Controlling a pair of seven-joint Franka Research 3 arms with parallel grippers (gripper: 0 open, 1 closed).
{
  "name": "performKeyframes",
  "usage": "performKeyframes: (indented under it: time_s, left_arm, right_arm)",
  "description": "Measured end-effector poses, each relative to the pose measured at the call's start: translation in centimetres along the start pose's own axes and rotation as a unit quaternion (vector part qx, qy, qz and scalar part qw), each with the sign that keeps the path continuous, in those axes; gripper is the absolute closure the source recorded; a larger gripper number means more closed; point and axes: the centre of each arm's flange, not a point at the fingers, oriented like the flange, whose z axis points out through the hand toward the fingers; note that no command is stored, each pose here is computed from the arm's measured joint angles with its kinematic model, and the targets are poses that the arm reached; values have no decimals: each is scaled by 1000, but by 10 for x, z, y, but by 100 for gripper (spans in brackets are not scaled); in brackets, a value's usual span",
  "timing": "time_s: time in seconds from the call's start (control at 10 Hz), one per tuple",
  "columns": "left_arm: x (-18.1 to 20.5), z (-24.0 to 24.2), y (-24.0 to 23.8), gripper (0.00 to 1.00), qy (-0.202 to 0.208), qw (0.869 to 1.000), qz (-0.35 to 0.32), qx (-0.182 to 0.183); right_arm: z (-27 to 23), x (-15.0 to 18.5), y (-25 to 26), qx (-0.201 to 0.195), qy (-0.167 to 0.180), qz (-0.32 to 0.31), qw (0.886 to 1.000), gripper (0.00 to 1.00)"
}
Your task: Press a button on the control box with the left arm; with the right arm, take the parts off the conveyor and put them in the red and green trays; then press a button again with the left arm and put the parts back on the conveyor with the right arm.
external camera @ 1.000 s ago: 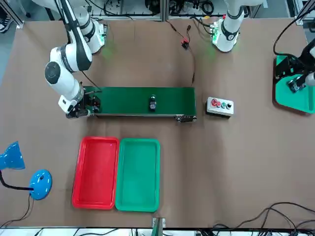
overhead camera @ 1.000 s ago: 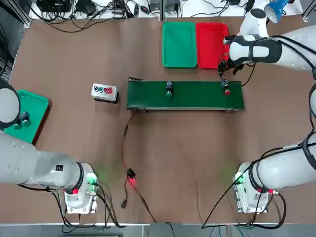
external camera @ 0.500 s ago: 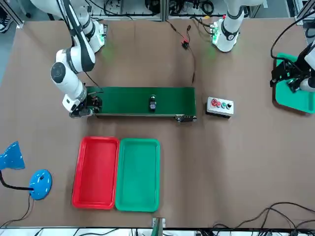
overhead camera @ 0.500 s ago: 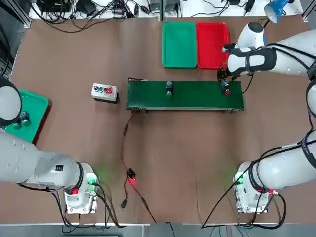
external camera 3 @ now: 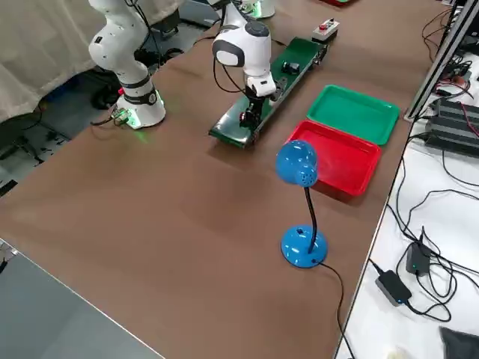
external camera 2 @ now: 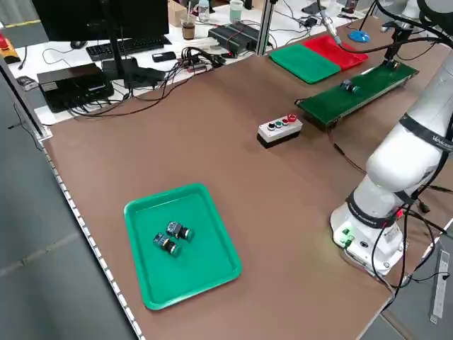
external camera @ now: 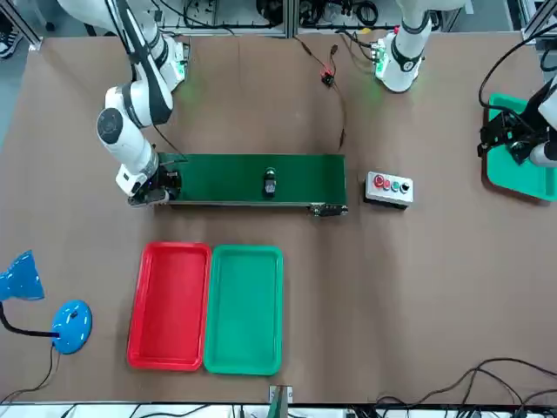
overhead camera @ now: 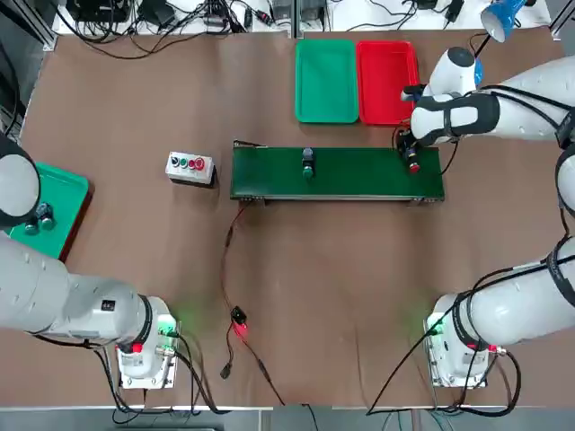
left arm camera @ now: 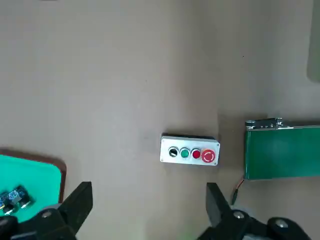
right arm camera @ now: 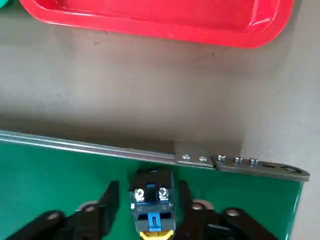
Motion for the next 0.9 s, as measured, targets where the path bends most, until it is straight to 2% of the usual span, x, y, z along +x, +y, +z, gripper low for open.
performKeyframes:
  time_s: [0.1,0.3,0.5,0.7,0.9]
  left_arm:
    - [0,0,-1,0,0,1000,-1,0]
    - [0,1,-4,0,-1,1000,-3,0]
    - [1,2,-6,0,-2,1000,-5,0]
    - [2,5,-12,0,-5,1000,-10,0]
    - [6,13,-17,0,-12,1000,-14,0]
  right_arm:
    - [0,0,0,0,0,1,1000,67]
    - [-1,2,0,0,3,1,1000,67]
    - [-19,22,-3,4,32,0,999,67]
    - [-47,71,-9,9,74,0,997,67]
    - [-48,129,-8,11,98,6,995,67]
